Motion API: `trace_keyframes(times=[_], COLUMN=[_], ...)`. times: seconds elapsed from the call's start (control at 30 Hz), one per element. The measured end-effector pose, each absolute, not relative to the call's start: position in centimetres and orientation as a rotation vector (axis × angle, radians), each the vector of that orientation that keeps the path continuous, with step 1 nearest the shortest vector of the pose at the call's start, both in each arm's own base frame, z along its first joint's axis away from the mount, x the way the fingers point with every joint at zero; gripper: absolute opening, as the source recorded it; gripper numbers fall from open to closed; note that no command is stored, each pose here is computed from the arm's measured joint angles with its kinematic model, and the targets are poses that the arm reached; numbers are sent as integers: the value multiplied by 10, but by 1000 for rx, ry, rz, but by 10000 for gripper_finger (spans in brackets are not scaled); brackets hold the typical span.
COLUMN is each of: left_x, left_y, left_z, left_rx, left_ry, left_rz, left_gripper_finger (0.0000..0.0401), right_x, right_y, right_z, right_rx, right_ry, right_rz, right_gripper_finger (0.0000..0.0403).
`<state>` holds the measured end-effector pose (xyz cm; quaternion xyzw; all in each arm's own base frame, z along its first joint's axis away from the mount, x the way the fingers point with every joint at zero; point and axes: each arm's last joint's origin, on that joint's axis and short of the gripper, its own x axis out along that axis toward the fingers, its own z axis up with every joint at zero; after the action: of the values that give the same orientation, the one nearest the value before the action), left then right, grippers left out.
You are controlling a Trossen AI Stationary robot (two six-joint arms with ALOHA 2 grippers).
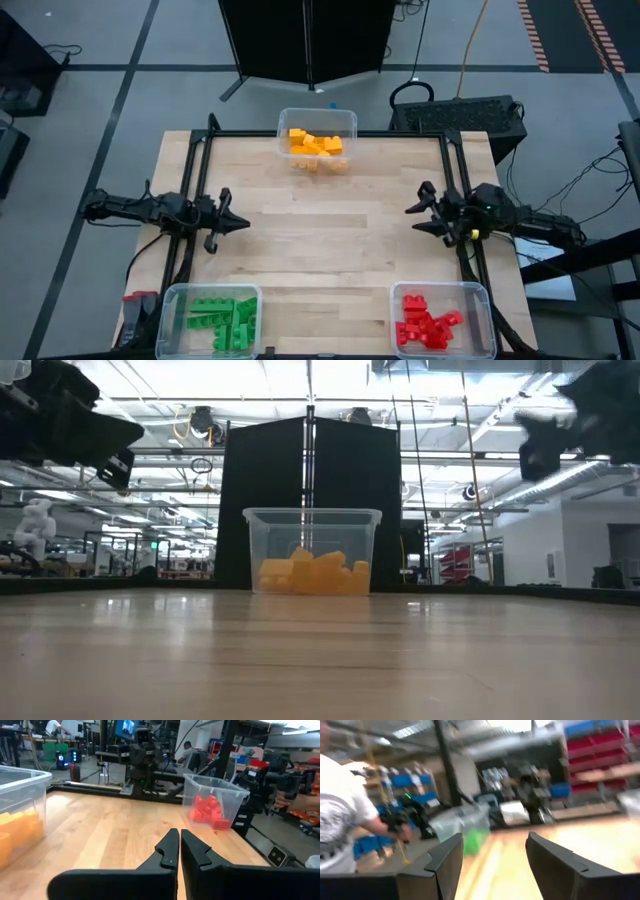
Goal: Sort blocks
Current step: Return to Home Position
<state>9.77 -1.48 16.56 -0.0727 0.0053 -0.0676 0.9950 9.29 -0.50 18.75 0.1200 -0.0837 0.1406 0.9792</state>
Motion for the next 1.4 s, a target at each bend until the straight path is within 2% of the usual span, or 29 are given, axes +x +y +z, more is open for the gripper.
trace_keyframes(times=[0.17,0.47,0.57,0.7,0.77,1.03,1.4], left_x=[98,98,98,98,98,98,98], left_y=[-15,-15,-15,-15,-15,-15,-15], left_z=[165,164,164,164,164,164,164], left_rx=[-124,-120,-135,-148,-148,-144,-147], left_ry=[13,26,27,29,28,29,28], left_rz=[-137,-140,-140,-143,-143,-144,-144], left_gripper_finger=[0,0,0,0,0,0,0], right_x=[96,97,98,99,99,100,100], right_y=[-9,-8,-11,-18,-19,-16,-16], right_z=[174,173,171,166,165,166,166], right_rx=[241,111,83,105,115,136,270], right_ry=[-56,-43,-27,16,25,15,12], right_rz=[143,184,83,-164,-206,-101,-85], right_gripper_finger=[208,208,208,208,208,208,208])
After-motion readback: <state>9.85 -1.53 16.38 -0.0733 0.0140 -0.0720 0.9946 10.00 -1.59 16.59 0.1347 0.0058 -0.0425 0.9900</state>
